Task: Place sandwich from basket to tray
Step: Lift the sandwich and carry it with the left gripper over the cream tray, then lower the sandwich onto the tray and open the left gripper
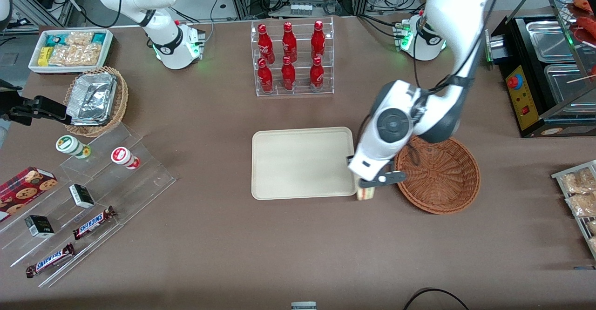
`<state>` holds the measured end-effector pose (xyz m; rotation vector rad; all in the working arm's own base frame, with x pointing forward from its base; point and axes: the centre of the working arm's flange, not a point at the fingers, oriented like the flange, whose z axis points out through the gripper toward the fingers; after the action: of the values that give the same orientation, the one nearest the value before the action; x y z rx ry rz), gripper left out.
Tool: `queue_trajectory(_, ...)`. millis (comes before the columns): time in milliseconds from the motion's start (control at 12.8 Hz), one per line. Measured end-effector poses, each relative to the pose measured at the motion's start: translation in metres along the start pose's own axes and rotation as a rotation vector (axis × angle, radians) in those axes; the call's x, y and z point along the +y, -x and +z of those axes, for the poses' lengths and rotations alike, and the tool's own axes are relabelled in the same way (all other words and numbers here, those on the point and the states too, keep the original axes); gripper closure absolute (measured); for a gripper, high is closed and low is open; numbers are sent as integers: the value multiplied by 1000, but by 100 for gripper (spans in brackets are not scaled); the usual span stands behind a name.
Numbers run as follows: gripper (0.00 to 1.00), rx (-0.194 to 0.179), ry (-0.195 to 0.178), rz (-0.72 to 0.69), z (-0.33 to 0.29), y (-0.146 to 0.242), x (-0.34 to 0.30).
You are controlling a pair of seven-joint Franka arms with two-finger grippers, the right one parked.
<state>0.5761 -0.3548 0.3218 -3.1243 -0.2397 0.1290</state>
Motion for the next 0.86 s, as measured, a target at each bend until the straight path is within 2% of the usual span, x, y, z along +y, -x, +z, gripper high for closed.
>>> queue_trajectory(549, 85, -16, 12, 32, 45, 64, 124)
queue_trajectory(863, 85, -19, 7, 0, 56, 78, 143)
